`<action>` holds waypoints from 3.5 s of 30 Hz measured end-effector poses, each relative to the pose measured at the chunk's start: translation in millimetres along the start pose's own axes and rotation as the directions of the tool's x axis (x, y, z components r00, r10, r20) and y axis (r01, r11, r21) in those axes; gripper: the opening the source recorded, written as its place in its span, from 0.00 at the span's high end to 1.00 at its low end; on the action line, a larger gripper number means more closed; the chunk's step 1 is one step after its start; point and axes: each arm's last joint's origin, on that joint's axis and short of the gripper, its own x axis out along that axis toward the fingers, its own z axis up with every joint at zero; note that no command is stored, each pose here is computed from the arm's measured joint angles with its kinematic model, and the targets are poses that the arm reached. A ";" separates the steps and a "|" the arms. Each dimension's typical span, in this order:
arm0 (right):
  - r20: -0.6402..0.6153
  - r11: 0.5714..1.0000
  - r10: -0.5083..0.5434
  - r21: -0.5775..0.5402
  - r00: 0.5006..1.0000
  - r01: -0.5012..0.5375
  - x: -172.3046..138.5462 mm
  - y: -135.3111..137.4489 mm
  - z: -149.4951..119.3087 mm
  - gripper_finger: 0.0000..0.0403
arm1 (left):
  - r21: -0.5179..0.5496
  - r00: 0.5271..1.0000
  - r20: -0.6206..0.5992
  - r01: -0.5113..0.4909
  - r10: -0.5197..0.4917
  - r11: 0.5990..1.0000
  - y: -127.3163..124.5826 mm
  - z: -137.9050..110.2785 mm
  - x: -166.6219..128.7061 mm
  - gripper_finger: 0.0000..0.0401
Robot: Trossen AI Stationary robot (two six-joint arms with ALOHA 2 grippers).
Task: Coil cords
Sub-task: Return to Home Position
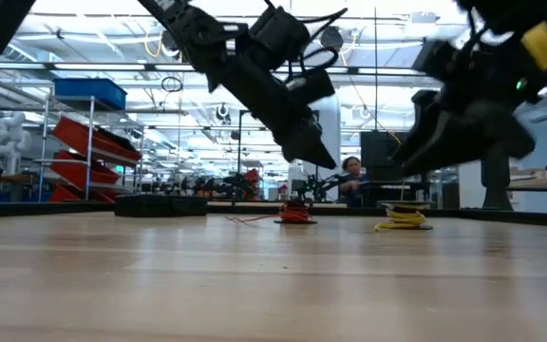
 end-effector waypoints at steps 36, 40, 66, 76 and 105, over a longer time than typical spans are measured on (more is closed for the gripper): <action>0.642 0.974 -0.127 0.224 0.756 -0.026 -178.9 -114.0 -23.1 0.47 | -0.216 0.918 0.393 0.025 0.063 0.976 38.9 -93.5 -223.5 0.65; 0.641 0.964 -0.126 0.260 0.757 -0.059 -184.0 -120.4 -40.2 0.47 | -0.245 0.875 0.477 0.036 0.088 0.969 30.7 -111.7 -237.0 0.65; 0.680 0.958 -0.218 0.285 0.700 0.022 -133.3 -86.1 -59.0 0.47 | -0.375 0.767 0.615 0.083 0.181 0.923 -5.1 -191.8 -245.5 0.65; 0.655 0.956 -0.228 0.292 0.720 0.037 -121.4 -78.6 -65.8 0.50 | -0.340 0.764 0.632 0.123 0.130 0.932 -6.9 -191.7 -245.1 0.65; 0.668 0.971 0.001 0.178 0.745 -0.161 -97.7 -56.9 -81.1 0.59 | -0.404 0.823 0.539 0.063 0.182 0.912 -7.6 -197.8 -240.5 0.65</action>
